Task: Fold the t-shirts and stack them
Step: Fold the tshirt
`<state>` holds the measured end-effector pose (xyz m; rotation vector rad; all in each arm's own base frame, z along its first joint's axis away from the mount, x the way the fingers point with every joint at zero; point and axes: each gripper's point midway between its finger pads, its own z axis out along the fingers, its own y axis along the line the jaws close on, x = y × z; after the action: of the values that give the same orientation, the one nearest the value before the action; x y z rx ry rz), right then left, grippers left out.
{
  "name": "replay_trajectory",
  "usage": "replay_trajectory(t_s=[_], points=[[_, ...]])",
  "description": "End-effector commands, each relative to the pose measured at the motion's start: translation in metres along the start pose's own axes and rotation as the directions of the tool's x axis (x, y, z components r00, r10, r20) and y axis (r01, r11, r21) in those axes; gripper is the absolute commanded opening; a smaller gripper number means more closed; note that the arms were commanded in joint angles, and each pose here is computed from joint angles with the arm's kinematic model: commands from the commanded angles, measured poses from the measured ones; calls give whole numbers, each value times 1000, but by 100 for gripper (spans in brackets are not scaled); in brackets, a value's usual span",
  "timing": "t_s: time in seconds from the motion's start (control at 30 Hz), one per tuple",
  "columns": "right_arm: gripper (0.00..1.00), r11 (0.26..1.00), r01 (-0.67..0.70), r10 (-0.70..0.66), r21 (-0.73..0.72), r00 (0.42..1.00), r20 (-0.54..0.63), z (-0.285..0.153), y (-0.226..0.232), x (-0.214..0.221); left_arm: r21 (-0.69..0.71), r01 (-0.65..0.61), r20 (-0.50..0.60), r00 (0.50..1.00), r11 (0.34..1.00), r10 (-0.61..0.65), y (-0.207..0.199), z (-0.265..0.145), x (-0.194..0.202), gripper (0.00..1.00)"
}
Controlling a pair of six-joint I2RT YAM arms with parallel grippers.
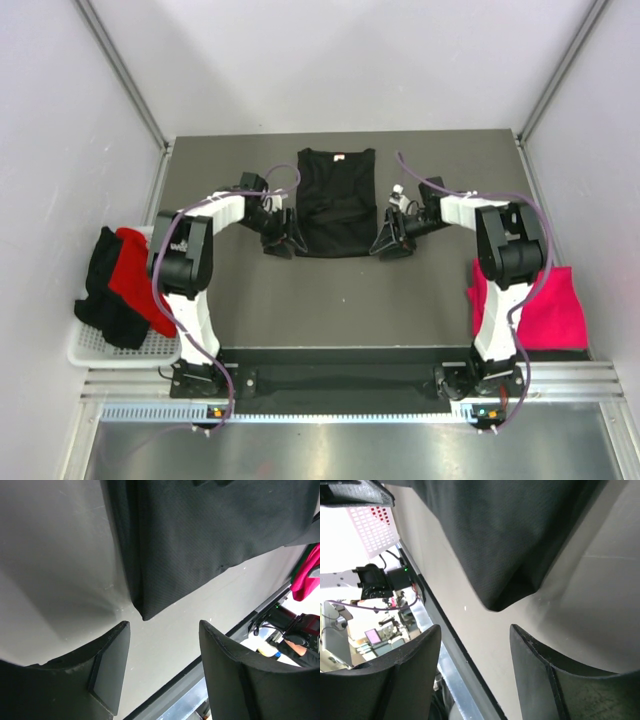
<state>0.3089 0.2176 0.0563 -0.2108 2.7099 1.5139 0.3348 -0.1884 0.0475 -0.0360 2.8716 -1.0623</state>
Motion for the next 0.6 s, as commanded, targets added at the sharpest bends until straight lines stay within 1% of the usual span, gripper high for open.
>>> replay_trajectory(t_s=[0.0, 0.2, 0.57], points=[[57, 1000, 4, -4, -30, 1000, -6, 8, -1, -3, 13, 15, -6, 1000, 1000, -15, 3, 4, 1, 61], [57, 999, -13, 13, -31, 1000, -17, 14, -5, -6, 6, 34, -32, 999, 999, -34, 9, 12, 5, 61], [50, 999, -24, 24, -33, 1000, -14, 21, -13, -21, -11, 34, -72, 997, 999, -35, 15, 30, 0, 56]])
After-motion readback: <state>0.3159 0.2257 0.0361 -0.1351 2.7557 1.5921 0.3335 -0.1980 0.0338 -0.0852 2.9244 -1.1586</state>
